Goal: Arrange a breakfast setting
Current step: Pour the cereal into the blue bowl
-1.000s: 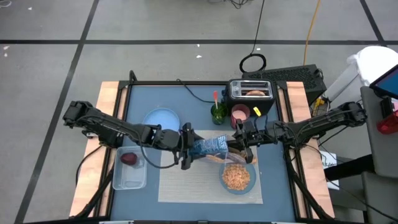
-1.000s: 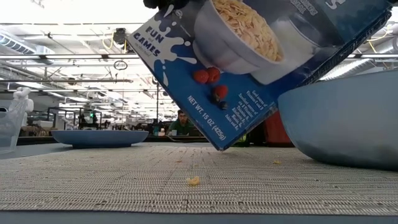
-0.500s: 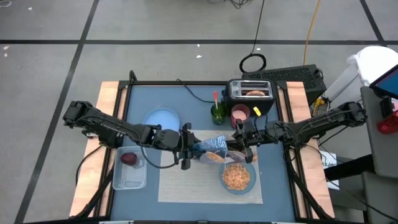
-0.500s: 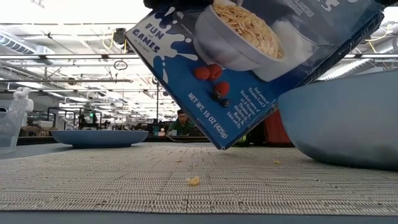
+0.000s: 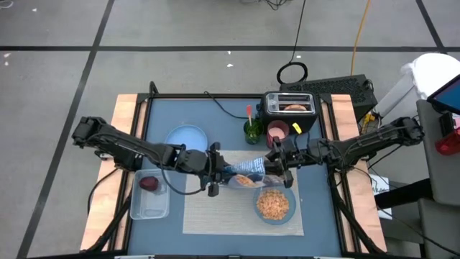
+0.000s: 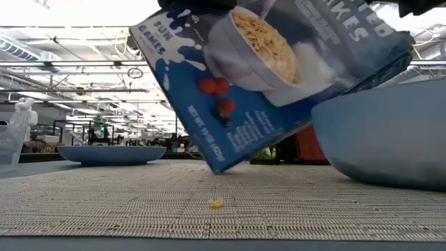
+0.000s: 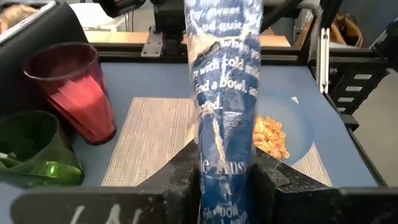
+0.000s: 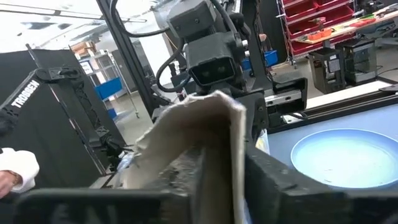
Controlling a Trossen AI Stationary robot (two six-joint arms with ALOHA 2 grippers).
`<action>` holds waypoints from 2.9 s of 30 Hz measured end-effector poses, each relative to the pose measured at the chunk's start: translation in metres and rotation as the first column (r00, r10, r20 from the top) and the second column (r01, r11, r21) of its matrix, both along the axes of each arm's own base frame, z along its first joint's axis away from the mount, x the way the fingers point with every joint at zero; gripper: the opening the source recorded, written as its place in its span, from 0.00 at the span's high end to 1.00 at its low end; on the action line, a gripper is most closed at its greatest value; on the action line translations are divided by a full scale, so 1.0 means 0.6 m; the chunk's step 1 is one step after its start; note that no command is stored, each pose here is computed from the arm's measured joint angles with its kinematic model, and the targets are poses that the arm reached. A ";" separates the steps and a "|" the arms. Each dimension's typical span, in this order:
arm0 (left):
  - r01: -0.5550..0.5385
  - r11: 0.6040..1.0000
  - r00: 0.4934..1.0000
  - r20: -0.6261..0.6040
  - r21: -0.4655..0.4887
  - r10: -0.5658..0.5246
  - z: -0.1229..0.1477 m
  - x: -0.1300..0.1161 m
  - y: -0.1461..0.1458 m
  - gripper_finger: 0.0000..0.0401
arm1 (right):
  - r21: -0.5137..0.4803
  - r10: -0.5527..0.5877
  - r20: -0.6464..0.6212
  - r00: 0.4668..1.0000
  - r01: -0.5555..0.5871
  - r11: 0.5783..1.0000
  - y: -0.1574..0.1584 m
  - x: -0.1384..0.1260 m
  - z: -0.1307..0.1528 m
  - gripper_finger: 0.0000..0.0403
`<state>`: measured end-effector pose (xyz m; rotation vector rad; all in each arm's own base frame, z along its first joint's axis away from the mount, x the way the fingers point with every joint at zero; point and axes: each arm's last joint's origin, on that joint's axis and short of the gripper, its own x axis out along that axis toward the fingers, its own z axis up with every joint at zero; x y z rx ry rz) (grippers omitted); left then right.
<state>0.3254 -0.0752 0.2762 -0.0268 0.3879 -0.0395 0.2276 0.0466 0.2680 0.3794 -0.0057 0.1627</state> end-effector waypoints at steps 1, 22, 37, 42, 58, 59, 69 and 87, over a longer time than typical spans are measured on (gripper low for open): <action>-0.001 1.000 1.000 0.007 -0.004 0.001 0.002 -0.001 0.000 0.78 | 0.000 -0.001 0.003 1.000 0.001 1.000 0.000 0.000 0.000 0.71; -0.021 1.000 1.000 -0.016 0.011 0.022 0.049 -0.055 0.015 0.98 | -0.120 -0.025 0.071 0.997 0.034 0.992 -0.009 -0.011 0.016 0.44; -0.093 0.993 0.990 0.107 0.065 0.086 0.134 -0.147 0.076 0.98 | -0.170 -0.035 0.105 0.994 0.053 0.984 -0.011 -0.014 0.022 0.44; -0.192 0.978 0.973 0.143 0.083 0.179 0.160 -0.197 0.109 0.99 | -0.182 -0.082 0.119 0.989 0.103 0.978 -0.014 -0.017 0.026 0.44; -0.405 0.893 0.882 0.339 0.194 0.326 0.159 -0.230 0.228 0.99 | -0.200 -0.137 0.111 0.984 0.157 0.967 -0.027 -0.016 0.025 0.44; -0.403 0.894 0.881 0.347 0.196 0.322 0.147 -0.230 0.238 0.99 | -0.200 -0.137 0.111 0.984 0.157 0.967 -0.027 -0.016 0.025 0.44; -0.495 0.848 0.824 0.413 0.190 0.388 0.031 -0.272 0.335 0.99 | -0.177 -0.135 0.102 0.986 0.152 0.973 -0.027 -0.016 0.024 0.44; -0.601 0.789 0.776 0.329 0.130 0.537 -0.081 -0.327 0.423 0.99 | -0.184 -0.137 0.099 0.986 0.154 0.971 -0.027 -0.016 0.023 0.44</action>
